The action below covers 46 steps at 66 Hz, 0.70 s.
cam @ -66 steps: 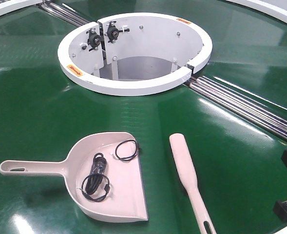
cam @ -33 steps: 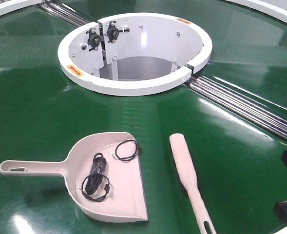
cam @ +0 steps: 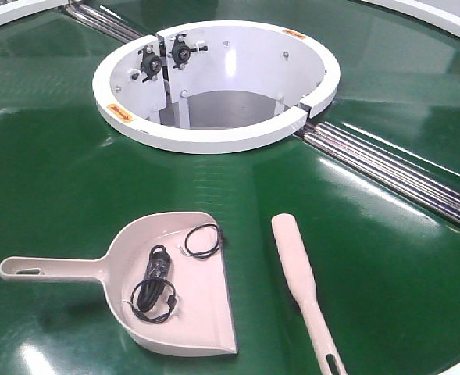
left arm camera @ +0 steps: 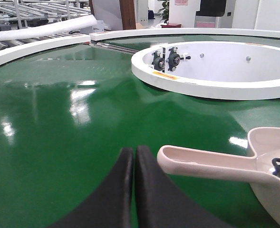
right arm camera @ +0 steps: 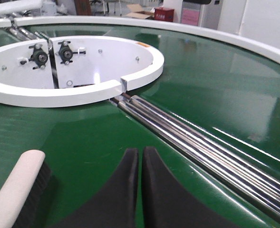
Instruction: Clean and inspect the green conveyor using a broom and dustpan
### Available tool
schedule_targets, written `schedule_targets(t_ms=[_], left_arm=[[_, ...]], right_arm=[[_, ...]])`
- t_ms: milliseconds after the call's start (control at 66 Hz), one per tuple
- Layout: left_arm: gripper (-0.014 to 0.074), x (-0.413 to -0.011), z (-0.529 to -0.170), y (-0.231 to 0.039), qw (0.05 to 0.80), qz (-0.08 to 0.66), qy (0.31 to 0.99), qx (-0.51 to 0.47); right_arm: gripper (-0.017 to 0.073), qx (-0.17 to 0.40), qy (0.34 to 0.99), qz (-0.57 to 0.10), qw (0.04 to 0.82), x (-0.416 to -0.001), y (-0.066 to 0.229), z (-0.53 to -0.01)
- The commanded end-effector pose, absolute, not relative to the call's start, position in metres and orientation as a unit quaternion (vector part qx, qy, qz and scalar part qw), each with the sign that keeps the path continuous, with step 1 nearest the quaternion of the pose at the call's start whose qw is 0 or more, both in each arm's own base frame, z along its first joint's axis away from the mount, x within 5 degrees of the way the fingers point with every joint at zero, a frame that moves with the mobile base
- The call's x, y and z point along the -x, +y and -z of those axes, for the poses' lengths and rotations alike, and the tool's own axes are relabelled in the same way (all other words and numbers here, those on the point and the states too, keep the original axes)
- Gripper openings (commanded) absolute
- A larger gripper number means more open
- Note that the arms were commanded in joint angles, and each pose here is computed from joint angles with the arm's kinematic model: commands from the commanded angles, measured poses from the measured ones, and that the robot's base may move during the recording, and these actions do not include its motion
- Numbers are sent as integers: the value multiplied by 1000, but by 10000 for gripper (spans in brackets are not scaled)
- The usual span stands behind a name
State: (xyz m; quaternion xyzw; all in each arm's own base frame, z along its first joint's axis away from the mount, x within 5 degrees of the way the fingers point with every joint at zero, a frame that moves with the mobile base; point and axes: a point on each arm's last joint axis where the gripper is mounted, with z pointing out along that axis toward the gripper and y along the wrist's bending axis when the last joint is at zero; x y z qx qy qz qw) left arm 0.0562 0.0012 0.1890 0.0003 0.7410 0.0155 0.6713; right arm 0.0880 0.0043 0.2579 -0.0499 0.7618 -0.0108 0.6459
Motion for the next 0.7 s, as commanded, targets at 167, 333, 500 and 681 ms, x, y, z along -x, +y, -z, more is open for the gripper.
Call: schedule_targets(t_ms=[167,333,500,681], left_arm=[[-22,-56,-189,1,695,-13,719,4],[-22,-56,-189,1,695,-13,719,4],[-22,-56,-189,1,695,-13,719,4],[-22,-56,-189,1,695,-13,719,4]], right_arm=[[-5,39,703,28,709,-69,1,-216],[-5,44,710,26,703,-59,2,-194],[-5,44,702,26,710,-57,2,-195],[-5,44,703,26,709,-57,2,-195]])
